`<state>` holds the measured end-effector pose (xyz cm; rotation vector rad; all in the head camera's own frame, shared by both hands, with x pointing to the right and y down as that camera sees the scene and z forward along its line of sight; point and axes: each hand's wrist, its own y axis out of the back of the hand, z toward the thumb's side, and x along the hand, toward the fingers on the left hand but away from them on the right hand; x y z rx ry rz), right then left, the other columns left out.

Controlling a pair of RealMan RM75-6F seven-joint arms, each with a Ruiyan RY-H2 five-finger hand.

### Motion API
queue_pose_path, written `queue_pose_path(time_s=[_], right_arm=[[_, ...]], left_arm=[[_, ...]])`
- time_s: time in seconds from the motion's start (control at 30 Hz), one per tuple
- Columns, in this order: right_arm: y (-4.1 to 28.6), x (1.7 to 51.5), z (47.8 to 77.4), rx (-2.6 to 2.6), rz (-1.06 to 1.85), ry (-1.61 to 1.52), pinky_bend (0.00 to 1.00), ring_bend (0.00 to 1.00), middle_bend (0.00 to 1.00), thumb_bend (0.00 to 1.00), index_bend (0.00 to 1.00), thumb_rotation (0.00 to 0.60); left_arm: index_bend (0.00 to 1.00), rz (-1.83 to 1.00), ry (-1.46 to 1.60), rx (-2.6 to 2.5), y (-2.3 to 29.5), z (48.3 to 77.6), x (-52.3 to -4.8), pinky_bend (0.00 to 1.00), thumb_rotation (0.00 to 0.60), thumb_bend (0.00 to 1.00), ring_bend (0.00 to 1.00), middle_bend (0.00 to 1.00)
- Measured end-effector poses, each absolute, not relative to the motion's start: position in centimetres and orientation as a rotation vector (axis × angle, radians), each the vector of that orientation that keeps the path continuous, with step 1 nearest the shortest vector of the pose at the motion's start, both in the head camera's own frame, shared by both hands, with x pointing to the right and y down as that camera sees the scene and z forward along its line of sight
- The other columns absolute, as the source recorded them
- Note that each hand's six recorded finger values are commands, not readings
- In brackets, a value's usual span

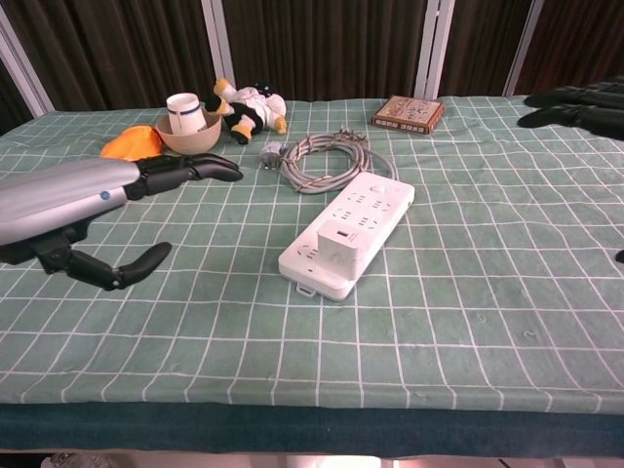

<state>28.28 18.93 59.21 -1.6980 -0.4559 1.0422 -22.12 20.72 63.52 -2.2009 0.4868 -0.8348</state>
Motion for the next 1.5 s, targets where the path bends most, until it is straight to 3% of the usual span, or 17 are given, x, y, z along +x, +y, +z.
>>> queue_pose_path(time_s=[0.27, 0.67, 1.07, 1.5], right_arm=[[18.4, 22.7, 59.9, -1.746, 0.897, -0.299, 0.02, 0.0, 0.0, 0.13, 0.0, 0.6], [17.2, 17.2, 62.2, -1.677, 0.881, -0.134, 0.02, 0.0, 0.0, 0.13, 0.0, 0.6], [17.1, 16.5, 63.6, -1.671, 0.895, -0.099, 0.02, 0.0, 0.0, 0.13, 0.0, 0.6], [17.5, 15.6, 65.0, -1.661, 0.911, -0.063, 0.03, 0.0, 0.0, 0.13, 0.0, 0.6]], left_arm=[[0.0, -0.809, 0.415, -2.193, 20.2, 64.8, -18.6, 0.0, 0.6, 0.66, 0.0, 0.0], [0.0, -0.857, 0.349, -2.157, 18.4, 69.8, -15.0, 0.0, 0.6, 0.67, 0.0, 0.0], [0.0, -0.972, 0.311, -2.128, 17.2, 73.2, -16.5, 0.0, 0.6, 0.67, 0.0, 0.0], [0.0, -0.968, 0.29, -2.136, 17.7, 74.4, -16.2, 0.0, 0.6, 0.67, 0.0, 0.0]])
